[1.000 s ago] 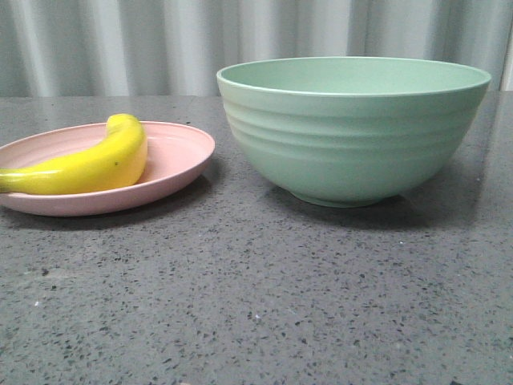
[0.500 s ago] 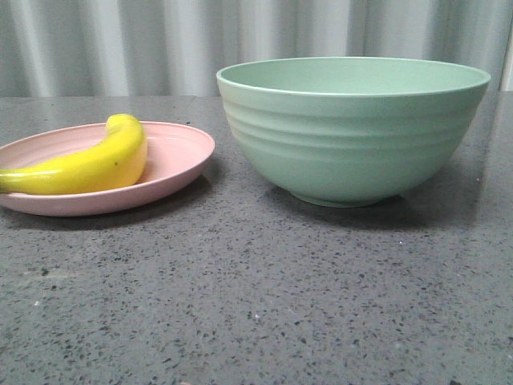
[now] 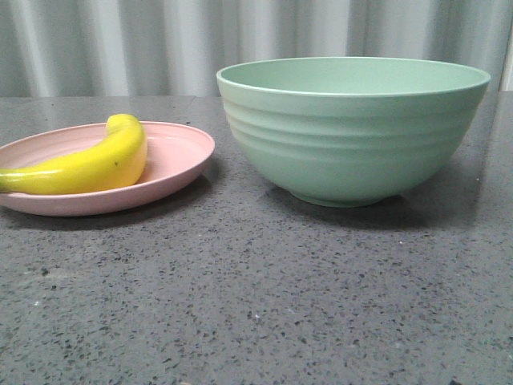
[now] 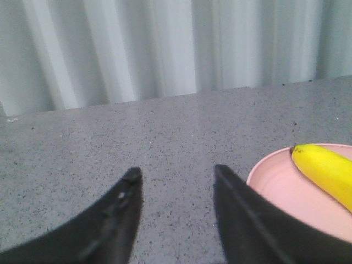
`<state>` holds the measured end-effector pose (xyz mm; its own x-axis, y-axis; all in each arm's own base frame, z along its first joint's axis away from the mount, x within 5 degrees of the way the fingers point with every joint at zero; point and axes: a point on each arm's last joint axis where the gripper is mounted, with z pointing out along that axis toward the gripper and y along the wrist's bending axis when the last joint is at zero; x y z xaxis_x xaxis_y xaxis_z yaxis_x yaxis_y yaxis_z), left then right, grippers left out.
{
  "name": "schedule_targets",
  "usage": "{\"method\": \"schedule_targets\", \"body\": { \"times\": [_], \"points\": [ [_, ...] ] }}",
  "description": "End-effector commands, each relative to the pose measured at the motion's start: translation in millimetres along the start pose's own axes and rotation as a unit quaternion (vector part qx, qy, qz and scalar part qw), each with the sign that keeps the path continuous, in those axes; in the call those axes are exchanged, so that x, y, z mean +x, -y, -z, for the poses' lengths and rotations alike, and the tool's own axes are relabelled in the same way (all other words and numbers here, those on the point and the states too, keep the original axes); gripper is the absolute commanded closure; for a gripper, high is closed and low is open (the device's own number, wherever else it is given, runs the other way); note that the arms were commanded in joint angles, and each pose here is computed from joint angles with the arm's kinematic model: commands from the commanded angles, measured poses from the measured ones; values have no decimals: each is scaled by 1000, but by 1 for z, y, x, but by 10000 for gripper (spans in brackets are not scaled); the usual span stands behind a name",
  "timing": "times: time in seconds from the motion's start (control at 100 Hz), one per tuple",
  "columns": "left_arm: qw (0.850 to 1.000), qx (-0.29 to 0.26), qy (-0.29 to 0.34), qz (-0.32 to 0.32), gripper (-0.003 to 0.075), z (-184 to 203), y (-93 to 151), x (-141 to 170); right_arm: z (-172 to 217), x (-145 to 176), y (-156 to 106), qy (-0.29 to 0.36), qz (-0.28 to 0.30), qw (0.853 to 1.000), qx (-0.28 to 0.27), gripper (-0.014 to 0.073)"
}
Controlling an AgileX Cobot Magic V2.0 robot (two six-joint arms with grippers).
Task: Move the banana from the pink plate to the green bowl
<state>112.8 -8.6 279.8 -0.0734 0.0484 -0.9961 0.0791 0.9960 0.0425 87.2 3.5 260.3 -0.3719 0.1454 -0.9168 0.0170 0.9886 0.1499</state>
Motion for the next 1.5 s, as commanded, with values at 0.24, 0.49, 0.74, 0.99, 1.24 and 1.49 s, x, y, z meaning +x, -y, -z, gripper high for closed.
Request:
{"method": "schedule_targets", "body": {
  "times": [0.24, 0.49, 0.74, 0.99, 1.24, 1.49],
  "points": [
    [999, 22, 44, 10, 241, -20, 5, -34, 2, -17, -1, 45, -2, 999, 3, 659],
    [990, 129, -50, 21, 241, -48, 41, -51, 2, -17, -1, 46, -2, 999, 3, 659],
    [959, 213, -188, 13, 241, -79, 86, -44, 2, -17, -1, 46, -2, 999, 3, 659],
    [933, 238, -268, 24, 241, -110, 118, -29, 2, -17, -1, 46, -2, 999, 3, 659],
    [917, 241, -318, 22, 241, -136, 136, -14, 2, -17, -1, 47, -2, 999, 3, 659],
    [912, 238, -335, 18, 260, -145, 141, -4, 2, -17, -1, 47, -2, 999, 3, 659]
  ]
}}
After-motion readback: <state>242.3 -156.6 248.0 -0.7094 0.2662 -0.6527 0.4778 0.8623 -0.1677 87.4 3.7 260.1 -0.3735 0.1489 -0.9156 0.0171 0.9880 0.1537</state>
